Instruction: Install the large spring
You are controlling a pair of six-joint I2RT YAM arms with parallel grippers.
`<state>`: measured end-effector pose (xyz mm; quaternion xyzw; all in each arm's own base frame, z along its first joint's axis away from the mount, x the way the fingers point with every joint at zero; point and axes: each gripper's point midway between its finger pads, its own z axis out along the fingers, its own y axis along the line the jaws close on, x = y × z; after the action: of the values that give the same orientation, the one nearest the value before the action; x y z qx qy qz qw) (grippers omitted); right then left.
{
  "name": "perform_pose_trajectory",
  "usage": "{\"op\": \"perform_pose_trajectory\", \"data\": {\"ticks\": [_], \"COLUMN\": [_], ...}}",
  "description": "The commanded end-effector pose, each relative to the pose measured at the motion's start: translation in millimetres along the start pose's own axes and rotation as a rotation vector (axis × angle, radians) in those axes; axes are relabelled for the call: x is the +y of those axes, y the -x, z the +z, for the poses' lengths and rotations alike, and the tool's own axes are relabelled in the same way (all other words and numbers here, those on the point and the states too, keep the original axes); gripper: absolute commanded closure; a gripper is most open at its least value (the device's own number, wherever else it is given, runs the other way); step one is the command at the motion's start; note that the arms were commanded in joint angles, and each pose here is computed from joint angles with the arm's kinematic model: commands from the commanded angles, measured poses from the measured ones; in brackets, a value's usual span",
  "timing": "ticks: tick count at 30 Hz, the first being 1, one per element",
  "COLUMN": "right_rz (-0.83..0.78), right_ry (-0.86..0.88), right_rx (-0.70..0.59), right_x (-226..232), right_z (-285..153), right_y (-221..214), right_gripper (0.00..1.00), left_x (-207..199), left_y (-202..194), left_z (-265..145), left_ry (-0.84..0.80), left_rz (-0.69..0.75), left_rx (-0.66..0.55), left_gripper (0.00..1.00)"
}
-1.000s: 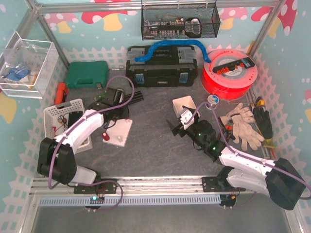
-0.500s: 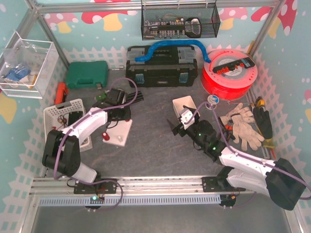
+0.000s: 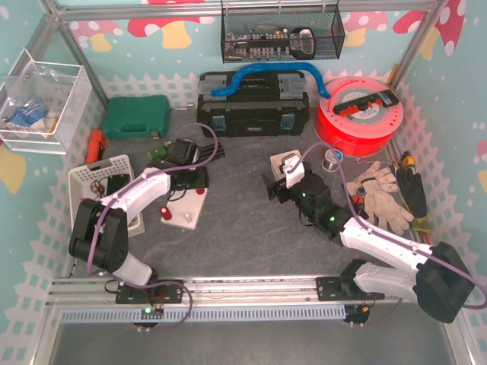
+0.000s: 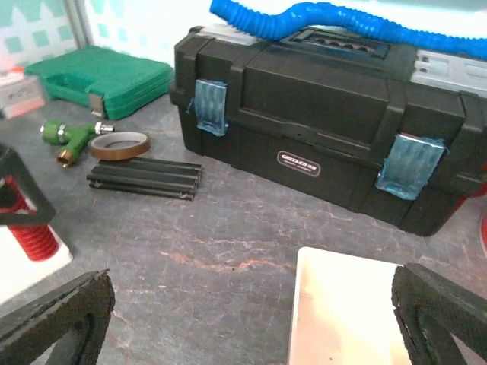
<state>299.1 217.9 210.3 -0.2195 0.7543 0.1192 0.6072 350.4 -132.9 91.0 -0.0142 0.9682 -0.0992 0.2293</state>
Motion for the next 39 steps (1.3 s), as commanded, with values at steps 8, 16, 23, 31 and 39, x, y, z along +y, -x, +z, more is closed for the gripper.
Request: {"op": "perform_pose_trajectory", "data": {"ticks": [8,16,23,31,39], "right_rz": [0.324,0.316,0.251,0.236,0.220], "right_ry": [-0.118,-0.102,-0.075,-0.036,-0.025], "right_rx": [0.499,0.641,0.814,0.965,1.053], "right_x": [-52.3,-68.7,-74.5,-76.1,-74.6], "right_z": [-2.5,11.2,33.1,50.4,49.5], "right_y": [-69.5,-87.9,-107.9,-125.2,-149.8], "right_gripper": [0.12,0.32,0.43,0.40,0.39], "left_x": [-33.1,-81.3,-153.7,-227.3,-265.6], "left_y": [44.5,66.3,60.7,56.9,49.0], "left_z": [-66.2,-98.2,-80.3,-42.0,4.7], "left_ry": [-0.174,-0.476,-0.607,-0.766,-0.839], "left_rz": [0.037,-0.026,0.043,0.063,0.055], "left_rx": [-0.216,-0.392,-0.382,-0.321,-0.217], "left_gripper": [0.18,0.04,0.08,0.26,0.37]}}
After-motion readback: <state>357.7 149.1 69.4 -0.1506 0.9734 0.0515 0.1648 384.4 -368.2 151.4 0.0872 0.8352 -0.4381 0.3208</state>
